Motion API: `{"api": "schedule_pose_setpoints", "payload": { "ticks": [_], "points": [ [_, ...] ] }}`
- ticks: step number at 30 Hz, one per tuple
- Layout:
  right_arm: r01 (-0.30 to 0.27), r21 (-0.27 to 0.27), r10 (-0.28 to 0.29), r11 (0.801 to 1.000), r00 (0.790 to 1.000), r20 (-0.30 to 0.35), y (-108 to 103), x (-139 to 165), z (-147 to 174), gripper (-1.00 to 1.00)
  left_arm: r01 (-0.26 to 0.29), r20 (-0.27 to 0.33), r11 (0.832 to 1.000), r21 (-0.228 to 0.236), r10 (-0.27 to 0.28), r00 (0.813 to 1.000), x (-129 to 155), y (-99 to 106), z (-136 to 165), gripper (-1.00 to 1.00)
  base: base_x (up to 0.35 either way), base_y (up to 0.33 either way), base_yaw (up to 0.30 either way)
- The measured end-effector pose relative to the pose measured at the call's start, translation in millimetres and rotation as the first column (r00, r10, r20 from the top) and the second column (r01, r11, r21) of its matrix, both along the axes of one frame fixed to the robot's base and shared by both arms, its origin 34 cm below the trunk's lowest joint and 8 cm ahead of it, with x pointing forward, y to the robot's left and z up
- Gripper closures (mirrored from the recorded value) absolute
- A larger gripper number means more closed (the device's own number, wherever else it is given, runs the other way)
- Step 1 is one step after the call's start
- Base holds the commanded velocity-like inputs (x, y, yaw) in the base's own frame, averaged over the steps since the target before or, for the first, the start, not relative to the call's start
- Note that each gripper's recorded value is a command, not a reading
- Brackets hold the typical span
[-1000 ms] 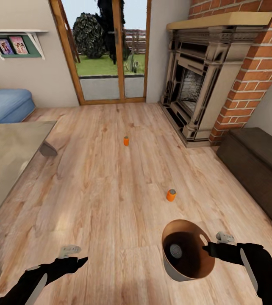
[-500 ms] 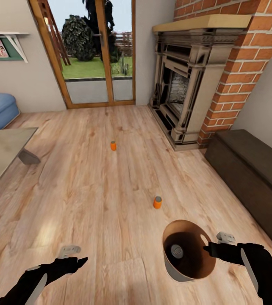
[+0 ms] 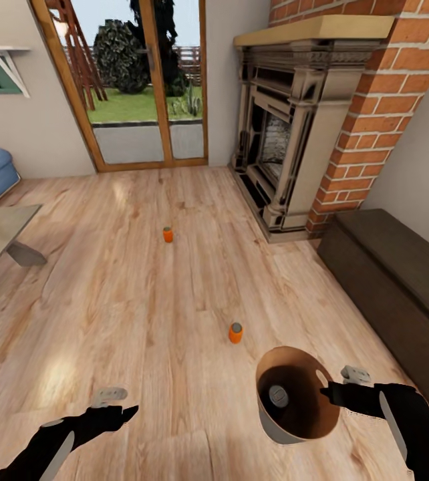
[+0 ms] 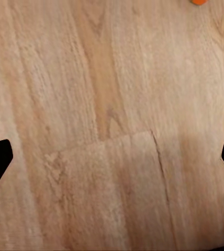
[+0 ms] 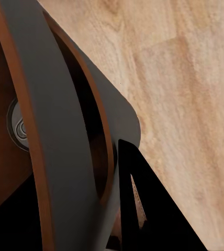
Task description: Put the three can of soda from the living room inside the tash can in the kitchen.
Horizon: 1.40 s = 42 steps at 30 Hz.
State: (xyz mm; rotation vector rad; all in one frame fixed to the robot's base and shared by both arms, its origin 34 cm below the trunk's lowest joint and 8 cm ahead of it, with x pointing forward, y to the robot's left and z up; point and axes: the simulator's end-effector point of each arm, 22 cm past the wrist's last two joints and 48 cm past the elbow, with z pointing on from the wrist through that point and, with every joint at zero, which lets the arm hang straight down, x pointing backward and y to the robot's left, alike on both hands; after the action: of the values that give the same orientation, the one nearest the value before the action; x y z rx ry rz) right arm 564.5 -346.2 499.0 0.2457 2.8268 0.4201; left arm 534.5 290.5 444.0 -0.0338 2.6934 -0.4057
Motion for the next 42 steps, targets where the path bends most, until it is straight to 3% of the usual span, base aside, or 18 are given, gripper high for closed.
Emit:
{"api": "schedule_pose_setpoints", "payload": {
  "ticks": [19, 25, 34, 42],
  "points": [
    [0.001, -0.011, -0.001, 1.0, 1.0, -0.004, -3.7, -1.1, -1.3, 1.0, 0.001, 0.007, 1.0, 0.0, -0.001, 1.0, 1.4, -0.1, 0.2, -1.0, 0.257, -0.221, -0.2],
    [-0.001, -0.013, 0.001, 1.0, 1.0, -0.003, -3.4, -1.2, -1.6, 1.0, -0.001, 0.002, 1.0, -0.001, 0.001, 1.0, -0.1, 0.4, -0.9, -1.0, 0.317, 0.007, -0.199],
    [-0.006, -0.009, 0.006, 1.0, 1.0, -0.016, 0.0, -5.1, -5.3, 1.0, 0.005, -0.003, 1.0, -0.003, -0.005, 1.0, -2.1, -0.6, -1.9, -1.0, 0.327, 0.123, -0.02],
    [-0.003, -0.009, 0.003, 1.0, 1.0, -0.019, 0.3, -5.7, -5.9, 1.0, 0.028, -0.009, 1.0, -0.002, -0.028, 1.0, -4.9, -7.1, -3.5, -1.0, 0.305, -0.088, -0.007]
  ]
}}
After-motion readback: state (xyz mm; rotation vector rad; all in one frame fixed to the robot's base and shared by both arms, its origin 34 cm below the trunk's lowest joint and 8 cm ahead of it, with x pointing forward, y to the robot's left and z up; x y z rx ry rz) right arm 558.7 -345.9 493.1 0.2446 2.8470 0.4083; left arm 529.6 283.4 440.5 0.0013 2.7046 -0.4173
